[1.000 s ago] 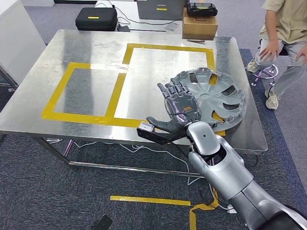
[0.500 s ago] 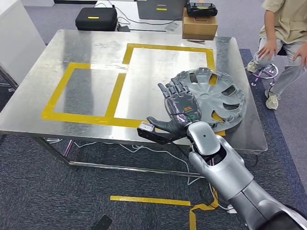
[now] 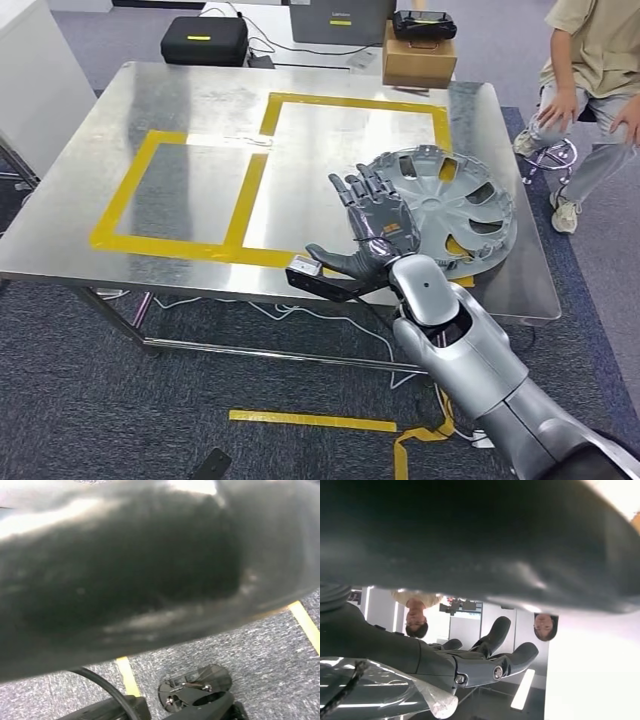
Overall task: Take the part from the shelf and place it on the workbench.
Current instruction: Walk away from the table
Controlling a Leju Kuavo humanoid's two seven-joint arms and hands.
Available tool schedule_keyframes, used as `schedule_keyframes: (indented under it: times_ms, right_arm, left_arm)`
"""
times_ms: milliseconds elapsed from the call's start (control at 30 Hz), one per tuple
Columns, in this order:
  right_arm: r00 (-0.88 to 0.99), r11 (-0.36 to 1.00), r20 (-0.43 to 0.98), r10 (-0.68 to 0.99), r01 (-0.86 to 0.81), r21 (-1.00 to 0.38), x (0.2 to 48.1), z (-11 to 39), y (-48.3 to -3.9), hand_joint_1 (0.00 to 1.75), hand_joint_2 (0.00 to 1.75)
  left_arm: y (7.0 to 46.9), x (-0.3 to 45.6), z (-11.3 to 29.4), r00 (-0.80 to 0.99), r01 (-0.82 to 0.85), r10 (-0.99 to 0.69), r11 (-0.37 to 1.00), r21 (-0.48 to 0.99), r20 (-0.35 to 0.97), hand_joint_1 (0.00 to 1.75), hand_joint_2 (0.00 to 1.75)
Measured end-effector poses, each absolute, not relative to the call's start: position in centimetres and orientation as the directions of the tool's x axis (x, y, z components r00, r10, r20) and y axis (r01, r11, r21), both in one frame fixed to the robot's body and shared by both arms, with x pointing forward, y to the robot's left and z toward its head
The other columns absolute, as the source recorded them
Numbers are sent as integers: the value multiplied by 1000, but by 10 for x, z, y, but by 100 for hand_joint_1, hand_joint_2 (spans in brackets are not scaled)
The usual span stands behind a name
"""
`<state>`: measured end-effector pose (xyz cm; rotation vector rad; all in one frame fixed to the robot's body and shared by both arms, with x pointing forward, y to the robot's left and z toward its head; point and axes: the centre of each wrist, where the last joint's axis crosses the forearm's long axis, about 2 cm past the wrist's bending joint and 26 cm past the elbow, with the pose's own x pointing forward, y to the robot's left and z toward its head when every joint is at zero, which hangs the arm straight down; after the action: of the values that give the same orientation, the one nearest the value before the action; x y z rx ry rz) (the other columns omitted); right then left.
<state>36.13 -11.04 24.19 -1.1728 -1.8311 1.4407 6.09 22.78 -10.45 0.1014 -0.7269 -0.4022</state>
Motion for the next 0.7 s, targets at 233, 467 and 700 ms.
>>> schedule_keyframes:
  times_ms: [233, 467, 700]
  right_arm:
    - [-481, 46, -108, 870, 297, -954, 360, 237, -113, 0, 0]
    - [-478, 42, -113, 871, 302, -952, 360, 238, -113, 0, 0]
    - [-478, 36, -119, 870, 302, -953, 359, 236, -113, 0, 0]
  left_arm:
    - [227, 61, -104, 679, 319, -386, 921, 222, 625, 0, 0]
    - [226, 61, -104, 682, 317, -383, 923, 219, 624, 0, 0]
    - [226, 61, -104, 682, 316, -383, 923, 220, 623, 0, 0]
